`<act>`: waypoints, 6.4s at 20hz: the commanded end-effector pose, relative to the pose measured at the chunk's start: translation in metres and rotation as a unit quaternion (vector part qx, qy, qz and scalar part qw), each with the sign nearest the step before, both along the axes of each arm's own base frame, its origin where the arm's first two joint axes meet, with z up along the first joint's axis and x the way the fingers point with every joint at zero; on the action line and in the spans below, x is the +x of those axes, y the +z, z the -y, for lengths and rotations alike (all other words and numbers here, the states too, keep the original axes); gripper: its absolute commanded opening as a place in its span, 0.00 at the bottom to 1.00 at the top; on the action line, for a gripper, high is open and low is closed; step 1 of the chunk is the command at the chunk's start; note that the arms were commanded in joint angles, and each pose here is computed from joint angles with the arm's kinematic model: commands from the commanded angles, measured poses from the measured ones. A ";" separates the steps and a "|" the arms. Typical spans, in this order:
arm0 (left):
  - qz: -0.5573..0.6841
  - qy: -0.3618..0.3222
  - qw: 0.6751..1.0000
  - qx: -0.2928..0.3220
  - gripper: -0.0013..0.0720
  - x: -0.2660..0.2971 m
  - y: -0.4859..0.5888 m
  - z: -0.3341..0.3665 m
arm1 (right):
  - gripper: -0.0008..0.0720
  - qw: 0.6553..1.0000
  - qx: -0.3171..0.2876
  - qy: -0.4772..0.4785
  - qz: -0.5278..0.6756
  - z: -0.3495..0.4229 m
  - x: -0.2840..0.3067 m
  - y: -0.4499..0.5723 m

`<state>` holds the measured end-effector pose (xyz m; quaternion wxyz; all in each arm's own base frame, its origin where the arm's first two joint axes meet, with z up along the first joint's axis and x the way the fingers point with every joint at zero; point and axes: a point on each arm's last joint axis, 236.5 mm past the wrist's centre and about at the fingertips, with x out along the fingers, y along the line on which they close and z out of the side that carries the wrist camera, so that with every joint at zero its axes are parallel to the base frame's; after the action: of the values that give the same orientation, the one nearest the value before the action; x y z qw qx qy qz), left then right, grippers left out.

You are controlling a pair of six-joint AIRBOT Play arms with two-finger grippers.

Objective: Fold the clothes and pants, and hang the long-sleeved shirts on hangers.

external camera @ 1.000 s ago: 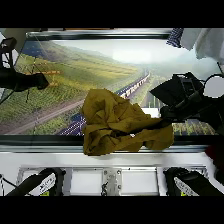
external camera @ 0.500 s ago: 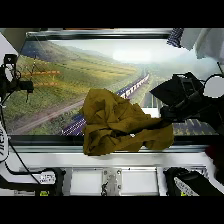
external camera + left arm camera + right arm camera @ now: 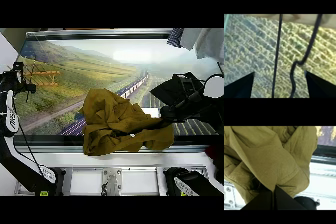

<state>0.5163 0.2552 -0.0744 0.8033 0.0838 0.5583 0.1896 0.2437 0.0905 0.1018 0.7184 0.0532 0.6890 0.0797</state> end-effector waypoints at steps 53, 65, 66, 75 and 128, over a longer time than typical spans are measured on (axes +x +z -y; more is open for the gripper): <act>0.072 -0.298 0.942 -0.134 0.03 0.023 0.153 0.201 | 0.03 1.000 0.000 0.000 -0.001 0.000 0.000 0.000; -0.069 -0.558 0.809 -0.168 0.03 -0.179 0.149 0.319 | 0.03 1.000 0.000 0.000 -0.001 0.000 0.000 0.000; -0.080 -0.586 0.790 -0.162 0.03 -0.194 0.146 0.324 | 0.03 1.000 0.000 0.000 -0.001 0.000 0.000 0.000; -0.125 -0.737 0.650 -0.135 0.03 -0.312 0.114 0.380 | 0.03 1.000 0.000 0.000 -0.001 0.000 0.000 0.000; -0.108 -0.738 0.610 -0.267 0.03 -0.292 0.074 0.500 | 0.03 0.966 0.183 0.128 0.131 -0.204 0.009 0.069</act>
<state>0.2241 -0.2448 -0.0006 0.5919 0.2692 0.4170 -0.6350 0.2514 0.2868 0.1724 0.7644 0.0819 0.5654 0.2986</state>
